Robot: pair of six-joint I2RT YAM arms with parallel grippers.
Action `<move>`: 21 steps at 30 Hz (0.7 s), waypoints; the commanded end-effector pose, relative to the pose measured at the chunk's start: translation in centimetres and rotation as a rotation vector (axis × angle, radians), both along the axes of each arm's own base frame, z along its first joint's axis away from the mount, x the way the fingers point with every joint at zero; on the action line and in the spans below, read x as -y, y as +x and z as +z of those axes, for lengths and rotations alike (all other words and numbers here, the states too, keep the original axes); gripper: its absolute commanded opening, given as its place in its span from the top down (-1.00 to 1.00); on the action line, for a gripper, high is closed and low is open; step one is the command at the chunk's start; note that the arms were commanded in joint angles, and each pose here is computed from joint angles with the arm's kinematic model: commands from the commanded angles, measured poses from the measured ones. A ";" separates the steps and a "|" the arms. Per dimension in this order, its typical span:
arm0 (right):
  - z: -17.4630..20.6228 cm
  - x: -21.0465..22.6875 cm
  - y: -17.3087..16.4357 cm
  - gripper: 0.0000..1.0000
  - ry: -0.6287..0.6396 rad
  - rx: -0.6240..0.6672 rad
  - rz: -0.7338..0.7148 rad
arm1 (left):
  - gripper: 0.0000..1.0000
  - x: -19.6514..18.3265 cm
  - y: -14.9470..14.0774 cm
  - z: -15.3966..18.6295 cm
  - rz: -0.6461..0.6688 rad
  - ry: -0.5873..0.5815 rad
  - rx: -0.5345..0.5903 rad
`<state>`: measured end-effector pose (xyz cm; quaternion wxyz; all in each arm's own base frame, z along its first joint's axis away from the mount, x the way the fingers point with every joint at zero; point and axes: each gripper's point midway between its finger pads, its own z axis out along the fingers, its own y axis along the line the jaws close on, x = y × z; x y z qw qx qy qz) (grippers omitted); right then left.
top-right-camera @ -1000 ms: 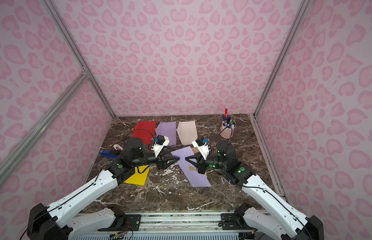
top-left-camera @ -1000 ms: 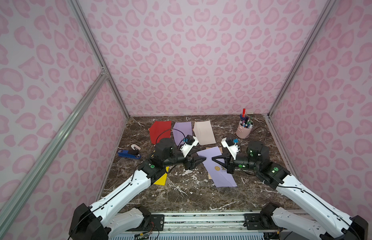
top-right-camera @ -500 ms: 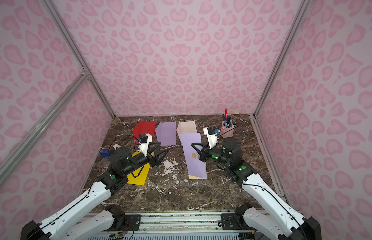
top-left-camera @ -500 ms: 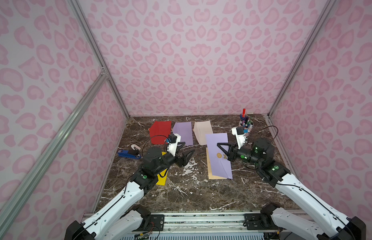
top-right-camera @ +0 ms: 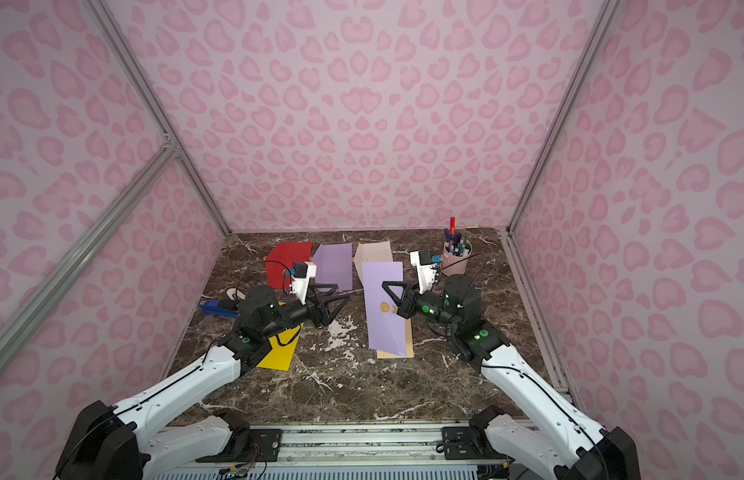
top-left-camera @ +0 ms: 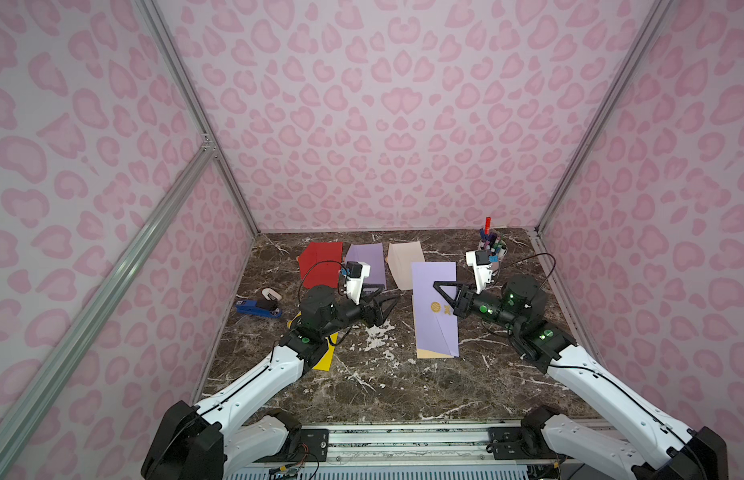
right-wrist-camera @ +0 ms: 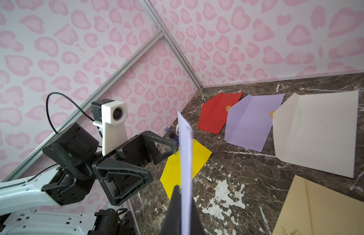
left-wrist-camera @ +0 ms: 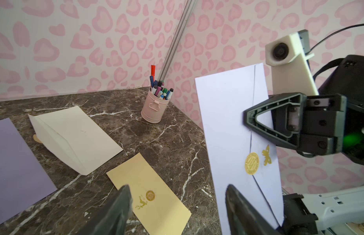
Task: Open the envelope
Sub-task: Pick up the envelope from the envelope.
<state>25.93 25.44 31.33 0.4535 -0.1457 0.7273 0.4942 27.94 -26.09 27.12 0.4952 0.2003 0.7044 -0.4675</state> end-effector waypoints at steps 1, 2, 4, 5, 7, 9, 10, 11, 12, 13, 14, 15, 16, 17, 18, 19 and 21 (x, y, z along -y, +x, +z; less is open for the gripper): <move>0.6 0.0 0.1 1.00 0.029 -0.001 -0.004 | -0.52 0.6 -1.1 1.0 -0.074 -0.051 0.018; 0.6 0.0 0.0 1.00 0.032 -0.004 -0.001 | -0.52 0.7 -1.3 1.1 -0.088 -0.058 0.016; 0.7 -0.2 -0.2 1.00 0.037 -0.007 0.012 | -0.53 1.1 -1.7 1.2 -0.127 -0.067 0.015; 0.7 -0.2 -0.2 1.00 0.038 -0.009 0.013 | -0.54 1.2 -1.8 1.3 -0.135 -0.067 0.015; 0.8 -0.2 -0.5 1.00 0.037 -0.006 0.022 | -0.55 1.3 -1.7 1.1 -0.143 -0.061 0.014; 1.0 0.0 -0.8 1.00 0.041 -0.002 0.026 | -0.55 1.6 -1.6 1.1 -0.158 -0.057 0.009; 1.1 0.1 -1.0 1.00 0.045 0.000 0.029 | -0.55 1.7 -1.7 1.1 -0.171 -0.058 0.007; 1.3 0.2 -1.2 1.00 0.052 0.006 0.030 | -0.55 1.9 -1.7 1.2 -0.185 -0.059 0.008; 1.5 0.3 -1.4 1.00 0.056 0.013 0.030 | -0.55 2.1 -1.8 1.4 -0.199 -0.059 0.015; 1.7 0.4 -1.6 1.00 0.060 0.018 0.031 | -0.55 2.1 -1.8 1.6 -0.202 -0.059 0.019; 1.7 0.4 -1.7 1.00 0.062 0.019 0.034 | -0.55 2.1 -1.8 1.7 -0.198 -0.059 0.025; 1.8 0.4 -1.8 1.00 0.063 0.021 0.036 | -0.55 2.1 -1.9 1.9 -0.207 -0.060 0.033; 1.7 0.4 -1.9 1.00 0.062 0.021 0.041 | -0.55 2.2 -2.1 2.0 -0.218 -0.063 0.039; 1.7 0.4 -1.9 1.00 0.062 0.020 0.044 | -0.55 2.2 -2.2 2.1 -0.226 -0.066 0.045; 1.6 0.4 -1.9 1.00 0.062 0.018 0.043 | -0.54 2.3 -2.5 2.2 -0.245 -0.072 0.051; 1.6 0.4 -1.8 1.00 0.062 0.018 0.042 | -0.54 2.3 -2.8 2.3 -0.256 -0.077 0.056; 1.6 0.3 -1.7 1.00 0.063 0.022 0.044 | -0.53 2.4 -3.4 2.3 -0.288 -0.090 0.062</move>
